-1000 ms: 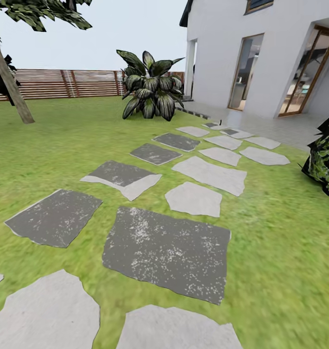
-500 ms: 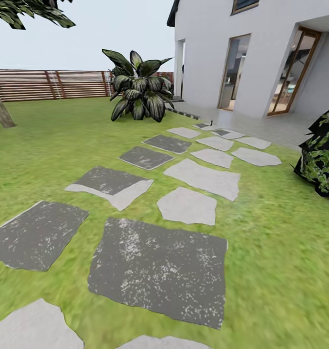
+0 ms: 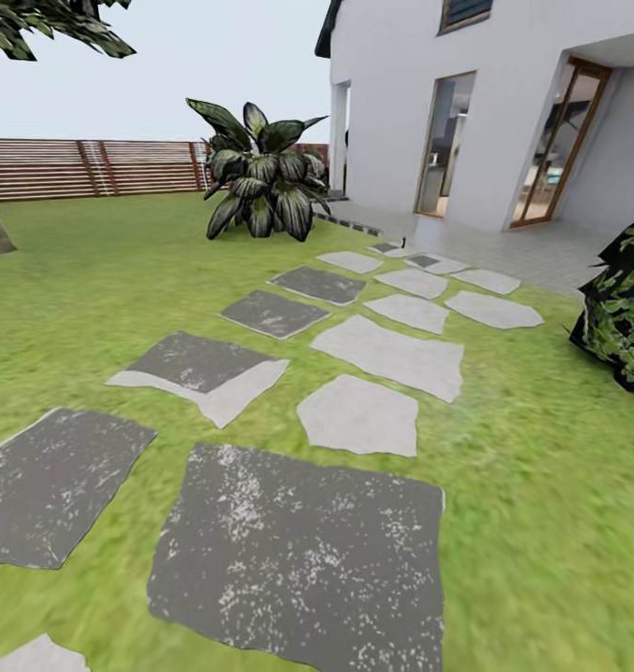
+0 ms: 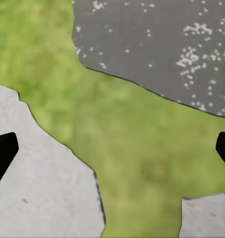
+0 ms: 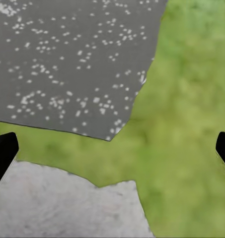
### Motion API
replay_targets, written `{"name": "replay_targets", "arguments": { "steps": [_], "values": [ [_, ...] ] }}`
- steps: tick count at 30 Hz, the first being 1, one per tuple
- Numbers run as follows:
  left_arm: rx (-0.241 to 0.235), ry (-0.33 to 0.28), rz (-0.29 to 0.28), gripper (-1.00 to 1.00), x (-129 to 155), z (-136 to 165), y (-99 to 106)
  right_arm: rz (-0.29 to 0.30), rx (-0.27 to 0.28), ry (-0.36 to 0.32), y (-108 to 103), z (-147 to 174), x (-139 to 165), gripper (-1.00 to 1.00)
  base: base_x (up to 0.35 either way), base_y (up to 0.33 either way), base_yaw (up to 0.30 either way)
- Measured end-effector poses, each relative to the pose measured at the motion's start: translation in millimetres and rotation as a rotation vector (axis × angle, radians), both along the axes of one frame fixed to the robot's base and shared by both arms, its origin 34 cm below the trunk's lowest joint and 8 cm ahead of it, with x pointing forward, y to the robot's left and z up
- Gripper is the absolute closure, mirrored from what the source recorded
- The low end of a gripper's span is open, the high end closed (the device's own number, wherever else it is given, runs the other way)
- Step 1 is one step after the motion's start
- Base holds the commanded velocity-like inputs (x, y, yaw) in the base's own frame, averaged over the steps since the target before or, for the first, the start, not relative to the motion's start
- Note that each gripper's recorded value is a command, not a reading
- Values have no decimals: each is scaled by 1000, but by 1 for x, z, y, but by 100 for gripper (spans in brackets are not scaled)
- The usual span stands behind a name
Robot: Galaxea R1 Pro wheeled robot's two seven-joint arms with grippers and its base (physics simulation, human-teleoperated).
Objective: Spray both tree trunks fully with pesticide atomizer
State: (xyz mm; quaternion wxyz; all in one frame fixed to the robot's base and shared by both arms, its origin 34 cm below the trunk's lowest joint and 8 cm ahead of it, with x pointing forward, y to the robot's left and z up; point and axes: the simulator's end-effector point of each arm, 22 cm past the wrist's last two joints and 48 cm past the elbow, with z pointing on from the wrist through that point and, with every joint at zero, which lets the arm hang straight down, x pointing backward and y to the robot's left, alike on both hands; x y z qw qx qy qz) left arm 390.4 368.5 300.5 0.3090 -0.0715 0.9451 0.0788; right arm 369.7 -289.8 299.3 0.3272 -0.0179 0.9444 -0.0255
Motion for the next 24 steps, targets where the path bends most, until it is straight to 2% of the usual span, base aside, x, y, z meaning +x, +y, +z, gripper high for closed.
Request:
{"name": "replay_targets", "arguments": {
  "steps": [7,24],
  "values": [
    [0,-5,0,-100,2,1,0,0,0,-5,0,1,2,-100,340,0,-170],
    [-1,-6,0,-100,2,1,-1,3,1,-4,1,1,1,-100,340,0,-8]
  ]
}}
